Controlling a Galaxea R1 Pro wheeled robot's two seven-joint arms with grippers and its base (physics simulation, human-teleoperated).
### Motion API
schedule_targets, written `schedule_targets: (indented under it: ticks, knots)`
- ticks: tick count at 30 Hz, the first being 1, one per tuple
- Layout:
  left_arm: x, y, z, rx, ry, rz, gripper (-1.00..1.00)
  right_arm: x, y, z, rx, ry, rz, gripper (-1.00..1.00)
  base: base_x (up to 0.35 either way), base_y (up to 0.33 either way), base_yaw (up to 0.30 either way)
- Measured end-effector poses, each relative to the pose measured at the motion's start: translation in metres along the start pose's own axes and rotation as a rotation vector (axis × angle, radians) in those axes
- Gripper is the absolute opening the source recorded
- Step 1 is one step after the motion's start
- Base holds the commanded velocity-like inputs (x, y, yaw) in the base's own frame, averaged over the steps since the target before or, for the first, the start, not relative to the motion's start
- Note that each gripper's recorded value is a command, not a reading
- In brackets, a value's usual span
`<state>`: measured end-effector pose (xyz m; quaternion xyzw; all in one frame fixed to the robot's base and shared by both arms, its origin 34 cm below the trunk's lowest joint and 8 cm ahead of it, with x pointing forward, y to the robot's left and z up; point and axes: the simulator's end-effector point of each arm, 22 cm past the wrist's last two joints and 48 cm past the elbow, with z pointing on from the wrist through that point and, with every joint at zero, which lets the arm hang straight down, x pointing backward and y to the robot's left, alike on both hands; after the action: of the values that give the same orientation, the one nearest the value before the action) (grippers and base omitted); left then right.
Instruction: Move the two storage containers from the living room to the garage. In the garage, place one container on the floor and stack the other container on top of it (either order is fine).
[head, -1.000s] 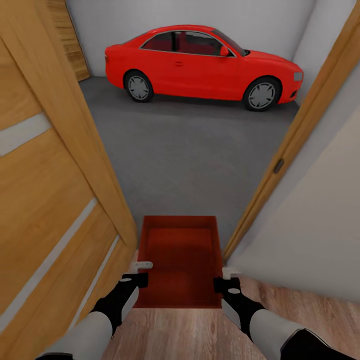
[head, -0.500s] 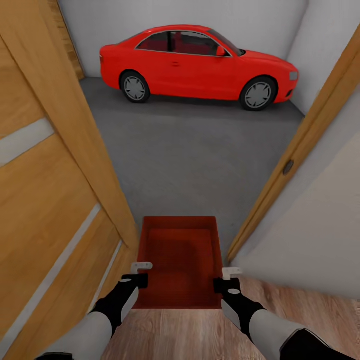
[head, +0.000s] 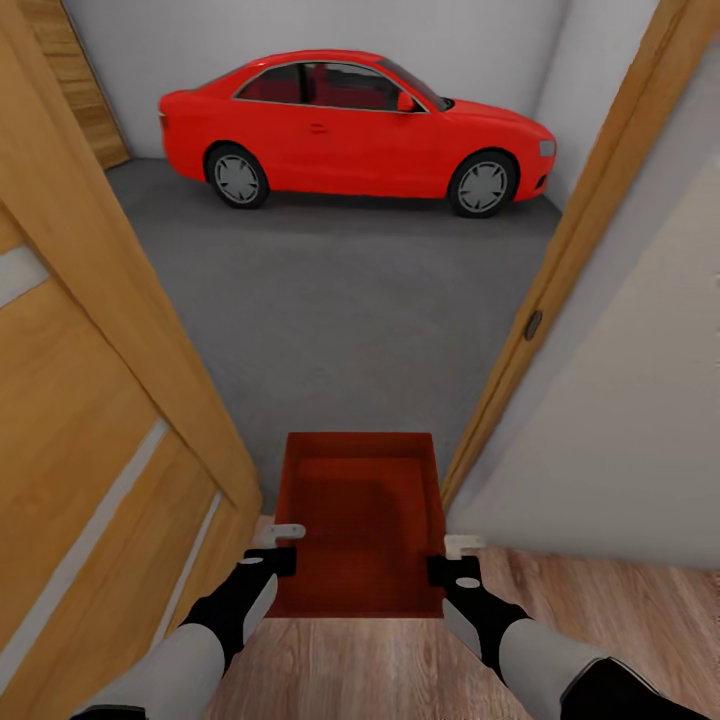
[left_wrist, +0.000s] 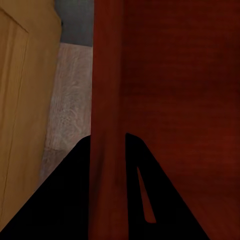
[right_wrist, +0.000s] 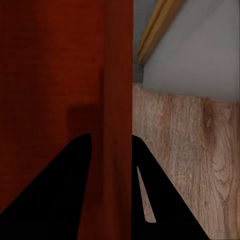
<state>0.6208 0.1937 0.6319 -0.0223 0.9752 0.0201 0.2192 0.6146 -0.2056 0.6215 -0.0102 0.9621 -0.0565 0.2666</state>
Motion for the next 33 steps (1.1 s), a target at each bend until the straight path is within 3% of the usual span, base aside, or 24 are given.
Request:
schedule_targets:
  ticks: [15,33]
  knots:
    - [-0.0016,0.0003,-0.0004,0.000,-0.003,0.001,-1.00,-0.0009,0.0003,-0.0002,-0.001,-0.002,0.002,-1.00,0.113,0.231,-0.009]
    - [-0.0003,0.0001,-0.0001,0.000,0.000,0.000,-1.00,-0.0002,0.0001,0.0000,0.000,0.000,0.000,-1.00,0.004,0.011,-0.128]
